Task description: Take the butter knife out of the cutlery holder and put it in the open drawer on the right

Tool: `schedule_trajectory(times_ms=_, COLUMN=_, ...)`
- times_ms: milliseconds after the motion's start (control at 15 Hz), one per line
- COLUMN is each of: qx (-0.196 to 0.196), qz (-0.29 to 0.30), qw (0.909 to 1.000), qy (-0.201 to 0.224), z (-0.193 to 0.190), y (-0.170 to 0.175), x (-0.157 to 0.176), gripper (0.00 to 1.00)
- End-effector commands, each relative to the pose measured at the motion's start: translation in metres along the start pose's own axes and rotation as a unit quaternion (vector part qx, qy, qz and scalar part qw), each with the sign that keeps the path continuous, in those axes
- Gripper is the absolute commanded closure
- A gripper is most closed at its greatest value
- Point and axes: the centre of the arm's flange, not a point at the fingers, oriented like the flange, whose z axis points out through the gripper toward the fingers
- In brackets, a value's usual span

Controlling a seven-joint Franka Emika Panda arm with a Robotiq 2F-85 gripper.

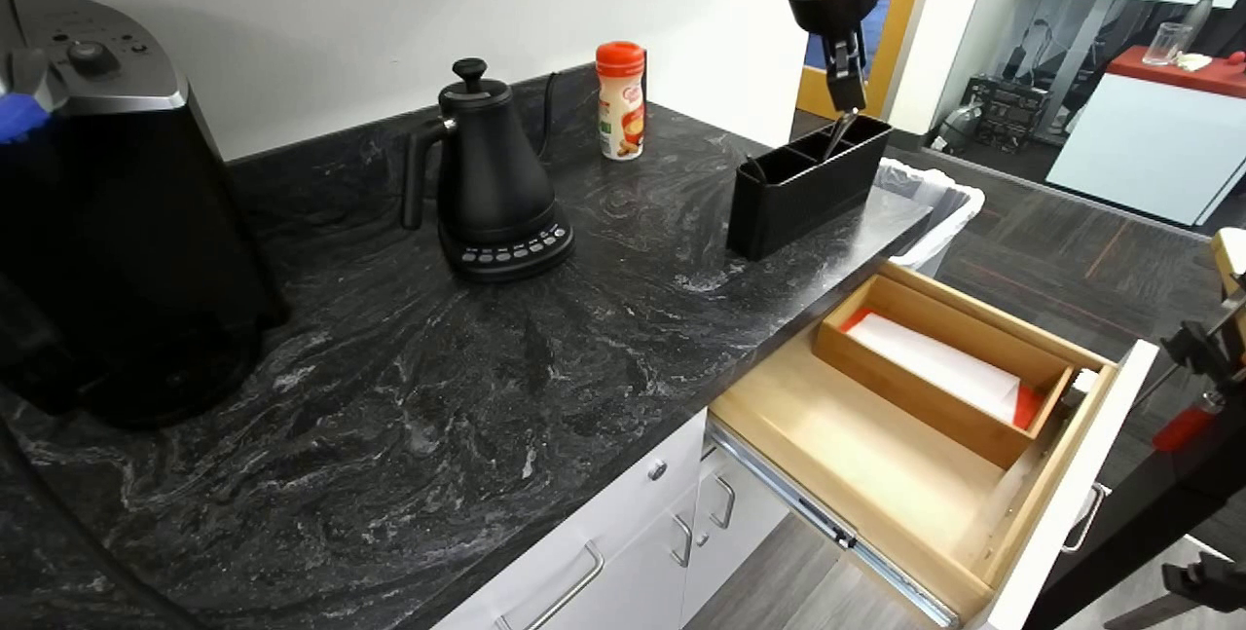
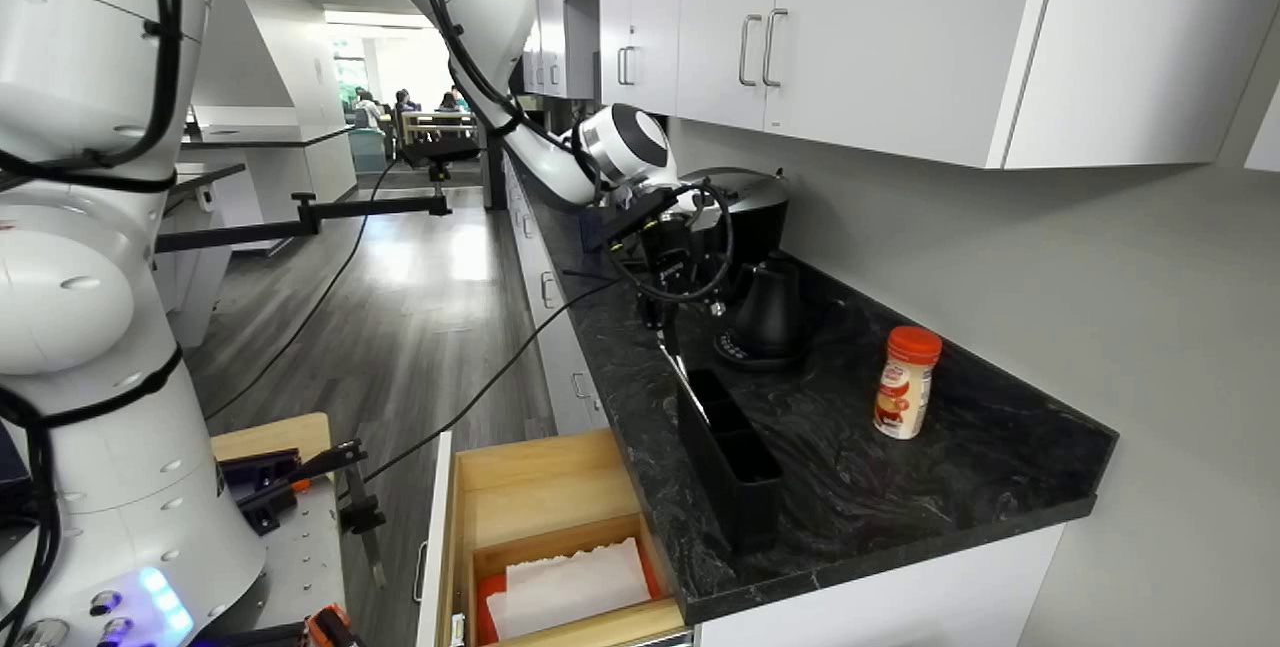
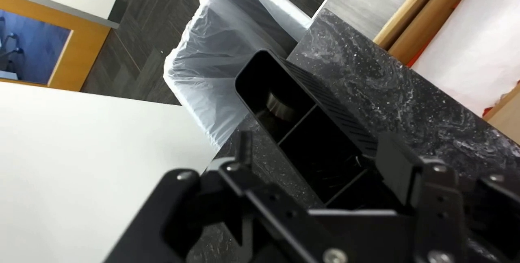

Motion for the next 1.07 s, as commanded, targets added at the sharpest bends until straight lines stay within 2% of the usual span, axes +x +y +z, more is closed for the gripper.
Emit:
schedule_trajectory(times_ms=0, qx=-0.015, qz=-0.003, qw=0.9998, qy=-0.009, z=-0.01, y=0.01, x=-0.004, gripper=0.0)
schedule_trajectory(times_ms=200, qx=-0.004, qz=-0.001, qw=0.9998, qy=-0.019, z=-0.016, y=0.018, x=-0.005, gripper=0.0)
schedule_trajectory(times_ms=467, qx=0.04, qz=-0.015, qw=0.9988, qy=-0.024, z=-0.032, y=0.023, x=-0.004, gripper=0.0)
schedule_trajectory(times_ms=600, qx=0.068, qz=-0.029, qw=0.9965, qy=-0.041, z=-0.036, y=0.023, x=-0.005, gripper=0.0)
schedule_trajectory(times_ms=733, qx=0.103, qz=-0.048, qw=0.9913, qy=-0.067, z=-0.037, y=0.02, x=-0.01, gripper=0.0)
schedule_trajectory(times_ms=1000, qx=0.176, qz=-0.089, qw=0.9753, qy=-0.1, z=-0.033, y=0.013, x=-0.02, gripper=0.0)
